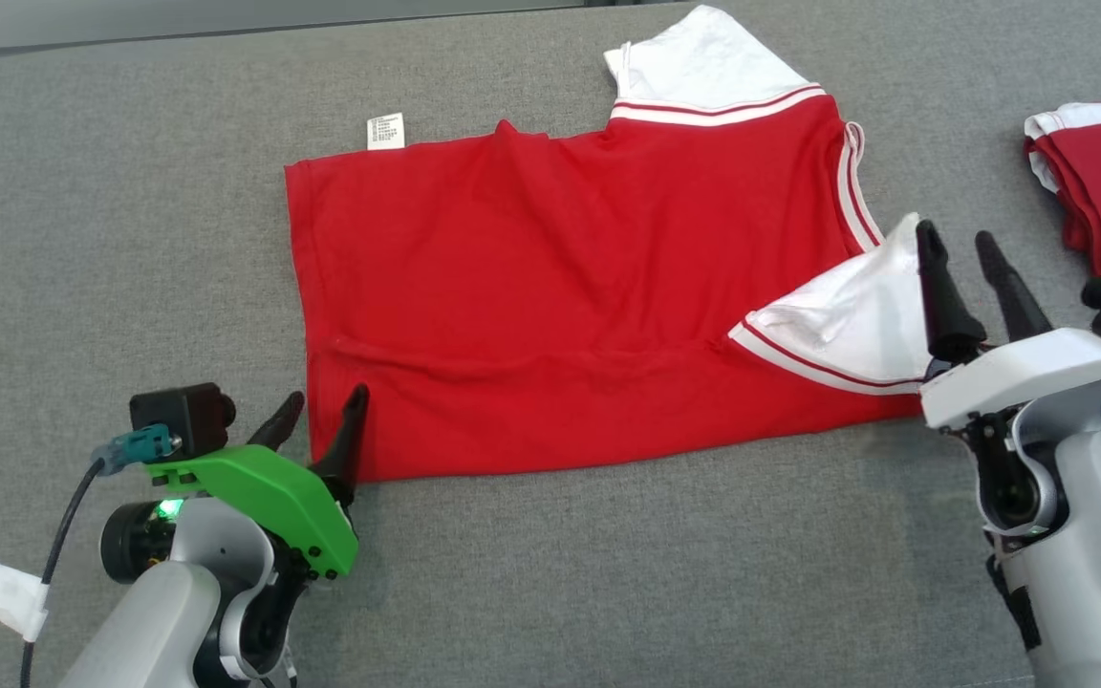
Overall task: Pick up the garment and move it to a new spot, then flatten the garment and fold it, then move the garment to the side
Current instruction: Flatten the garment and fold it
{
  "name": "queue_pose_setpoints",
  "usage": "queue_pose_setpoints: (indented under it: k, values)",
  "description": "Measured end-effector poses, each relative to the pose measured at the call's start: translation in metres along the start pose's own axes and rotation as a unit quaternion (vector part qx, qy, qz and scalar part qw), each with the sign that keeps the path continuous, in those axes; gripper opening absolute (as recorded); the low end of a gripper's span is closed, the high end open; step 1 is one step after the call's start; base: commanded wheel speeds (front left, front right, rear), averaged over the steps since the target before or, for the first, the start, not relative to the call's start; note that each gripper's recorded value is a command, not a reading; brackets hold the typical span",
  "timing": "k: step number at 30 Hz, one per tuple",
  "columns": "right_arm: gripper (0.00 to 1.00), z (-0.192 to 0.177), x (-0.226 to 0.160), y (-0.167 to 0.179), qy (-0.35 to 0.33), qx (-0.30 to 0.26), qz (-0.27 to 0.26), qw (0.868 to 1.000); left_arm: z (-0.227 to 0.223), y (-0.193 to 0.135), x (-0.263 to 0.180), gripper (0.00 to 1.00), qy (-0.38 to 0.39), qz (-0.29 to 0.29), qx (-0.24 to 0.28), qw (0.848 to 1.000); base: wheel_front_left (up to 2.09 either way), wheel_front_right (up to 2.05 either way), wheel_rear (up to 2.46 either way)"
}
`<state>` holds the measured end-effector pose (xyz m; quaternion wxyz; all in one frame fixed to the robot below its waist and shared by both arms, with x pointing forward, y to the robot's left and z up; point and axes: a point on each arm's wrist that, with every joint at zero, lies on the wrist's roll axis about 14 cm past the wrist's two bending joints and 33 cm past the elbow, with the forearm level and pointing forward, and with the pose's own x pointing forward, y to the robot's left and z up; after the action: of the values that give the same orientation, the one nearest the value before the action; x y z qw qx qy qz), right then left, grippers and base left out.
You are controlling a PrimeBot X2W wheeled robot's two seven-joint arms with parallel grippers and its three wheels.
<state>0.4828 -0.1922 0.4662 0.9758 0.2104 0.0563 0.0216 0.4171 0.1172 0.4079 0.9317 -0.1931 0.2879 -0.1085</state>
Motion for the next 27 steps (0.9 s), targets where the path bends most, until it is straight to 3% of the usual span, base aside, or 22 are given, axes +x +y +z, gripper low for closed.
queue_pose_setpoints:
  k: [2,5,11,18,27]
  values:
    - [1.00,0.014,-0.001,-0.002,-0.008,-0.022,0.009,1.000,0.004,0.006,-0.004,1.00,-0.007,0.010,0.012,1.000,0.00,0.00,0.00]
    - [1.00,0.015,-0.012,-0.007,0.039,-0.080,0.026,0.996,-0.001,0.014,-0.016,1.00,0.000,0.019,0.030,0.999,0.00,0.00,0.00]
    - [1.00,-0.002,-0.050,-0.030,0.196,-0.206,0.031,0.958,-0.012,0.013,-0.035,1.00,0.044,0.006,0.066,0.997,0.00,0.00,0.00]
    - [1.00,-0.023,-0.054,-0.042,0.279,-0.223,0.016,0.934,-0.019,0.013,-0.022,1.00,0.095,-0.003,0.056,0.994,0.00,0.00,0.00]
    - [1.00,-0.077,-0.030,-0.060,0.343,-0.208,-0.008,0.916,-0.042,0.032,0.013,1.00,0.145,0.005,0.046,0.988,0.00,0.00,0.00]
